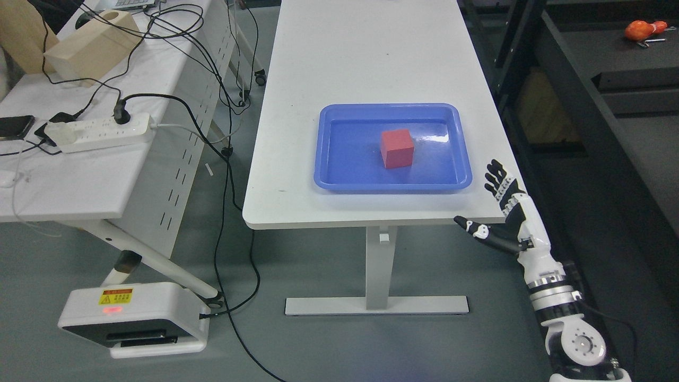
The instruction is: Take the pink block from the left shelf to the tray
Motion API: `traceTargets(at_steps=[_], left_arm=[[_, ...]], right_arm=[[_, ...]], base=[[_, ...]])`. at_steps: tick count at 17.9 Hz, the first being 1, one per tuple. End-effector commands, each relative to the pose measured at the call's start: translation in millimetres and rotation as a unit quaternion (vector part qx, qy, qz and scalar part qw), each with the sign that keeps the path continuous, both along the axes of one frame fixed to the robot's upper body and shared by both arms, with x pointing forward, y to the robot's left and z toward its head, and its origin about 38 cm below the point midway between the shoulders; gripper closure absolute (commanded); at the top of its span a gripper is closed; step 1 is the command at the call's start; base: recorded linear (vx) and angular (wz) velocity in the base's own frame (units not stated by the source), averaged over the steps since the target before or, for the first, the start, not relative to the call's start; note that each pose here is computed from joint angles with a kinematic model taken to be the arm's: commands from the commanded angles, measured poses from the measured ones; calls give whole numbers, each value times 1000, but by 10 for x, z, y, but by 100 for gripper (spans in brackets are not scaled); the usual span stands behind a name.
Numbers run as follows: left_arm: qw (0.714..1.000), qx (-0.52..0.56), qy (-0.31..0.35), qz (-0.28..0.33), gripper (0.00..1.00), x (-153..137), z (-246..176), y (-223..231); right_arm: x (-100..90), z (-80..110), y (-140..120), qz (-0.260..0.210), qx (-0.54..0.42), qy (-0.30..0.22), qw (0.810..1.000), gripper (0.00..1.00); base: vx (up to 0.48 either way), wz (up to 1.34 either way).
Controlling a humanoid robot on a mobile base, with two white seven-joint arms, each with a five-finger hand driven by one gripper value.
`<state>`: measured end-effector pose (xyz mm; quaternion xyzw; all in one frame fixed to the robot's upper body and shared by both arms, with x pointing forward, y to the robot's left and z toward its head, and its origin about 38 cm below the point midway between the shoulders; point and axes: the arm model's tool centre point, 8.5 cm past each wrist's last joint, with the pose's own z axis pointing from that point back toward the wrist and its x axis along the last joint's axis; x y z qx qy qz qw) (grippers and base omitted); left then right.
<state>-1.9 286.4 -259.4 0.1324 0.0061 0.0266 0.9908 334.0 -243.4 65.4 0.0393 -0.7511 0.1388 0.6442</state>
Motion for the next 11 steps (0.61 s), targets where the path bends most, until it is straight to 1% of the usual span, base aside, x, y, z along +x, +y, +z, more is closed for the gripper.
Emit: traceTargets(at_steps=[1, 4, 7, 11], left_arm=[[1000, 8, -23, -2, 0, 250, 14, 108], [1000, 8, -23, -2, 0, 250, 14, 108], [1000, 8, -23, -2, 0, 250, 14, 108], [1000, 8, -23, -2, 0, 250, 14, 108]], right_arm=[[-47, -64, -40, 6, 6, 17, 1000, 0], [-83, -100, -35, 7, 4, 23, 1000, 0], [-77, -99, -31, 6, -2, 22, 1000, 0], [-88, -109, -30, 6, -6, 23, 1000, 0]], base=[[-99, 7], [-106, 27], [-73, -10], [-22, -8]])
